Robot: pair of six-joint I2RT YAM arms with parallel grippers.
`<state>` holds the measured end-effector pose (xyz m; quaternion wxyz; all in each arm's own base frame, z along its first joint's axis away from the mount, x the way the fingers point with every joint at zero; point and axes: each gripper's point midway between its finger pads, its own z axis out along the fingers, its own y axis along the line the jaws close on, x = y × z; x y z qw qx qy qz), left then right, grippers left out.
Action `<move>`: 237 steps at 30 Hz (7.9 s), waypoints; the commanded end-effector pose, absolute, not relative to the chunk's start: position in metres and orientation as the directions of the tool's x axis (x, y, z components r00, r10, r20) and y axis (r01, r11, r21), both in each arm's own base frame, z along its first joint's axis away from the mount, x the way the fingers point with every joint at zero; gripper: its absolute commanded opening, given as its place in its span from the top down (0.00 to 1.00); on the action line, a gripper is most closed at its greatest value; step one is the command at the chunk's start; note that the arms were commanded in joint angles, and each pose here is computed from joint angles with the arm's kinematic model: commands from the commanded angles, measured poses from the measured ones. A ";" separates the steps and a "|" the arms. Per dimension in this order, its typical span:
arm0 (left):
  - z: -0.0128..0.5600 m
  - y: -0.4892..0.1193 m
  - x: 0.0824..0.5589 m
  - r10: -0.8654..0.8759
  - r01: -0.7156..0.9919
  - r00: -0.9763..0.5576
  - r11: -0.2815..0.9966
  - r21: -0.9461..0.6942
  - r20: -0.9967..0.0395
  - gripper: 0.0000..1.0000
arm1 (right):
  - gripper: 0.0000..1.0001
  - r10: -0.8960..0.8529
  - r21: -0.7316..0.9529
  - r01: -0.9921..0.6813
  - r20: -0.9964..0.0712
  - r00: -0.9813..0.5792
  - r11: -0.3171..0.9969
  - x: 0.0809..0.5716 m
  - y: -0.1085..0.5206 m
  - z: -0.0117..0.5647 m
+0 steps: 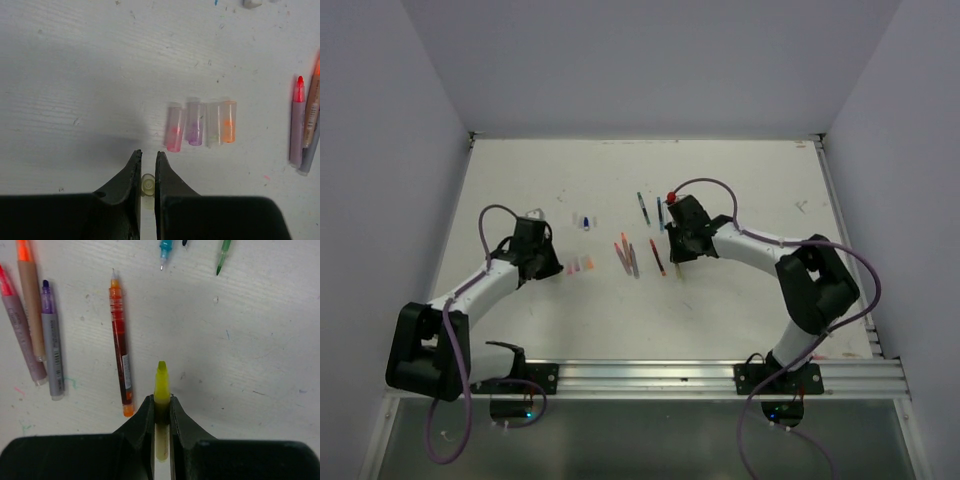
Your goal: Open the pen caps
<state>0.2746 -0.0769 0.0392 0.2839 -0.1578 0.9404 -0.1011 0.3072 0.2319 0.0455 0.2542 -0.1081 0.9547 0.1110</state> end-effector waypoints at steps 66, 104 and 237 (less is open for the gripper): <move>0.101 -0.188 0.249 -0.239 0.131 -0.774 0.846 -0.517 -0.586 0.44 | 0.15 0.840 -0.120 0.931 -0.403 -0.363 0.344 0.115 -0.042 0.080; 0.152 -0.328 0.218 0.126 0.610 -0.724 0.576 -0.544 -0.678 0.41 | 0.29 0.917 0.233 0.969 -0.398 0.018 0.082 0.147 -0.073 0.082; 0.056 -0.607 0.165 0.372 0.945 0.174 -0.323 0.049 -0.912 0.29 | 0.21 0.831 0.666 0.498 -0.416 -0.371 0.556 0.313 -0.038 0.256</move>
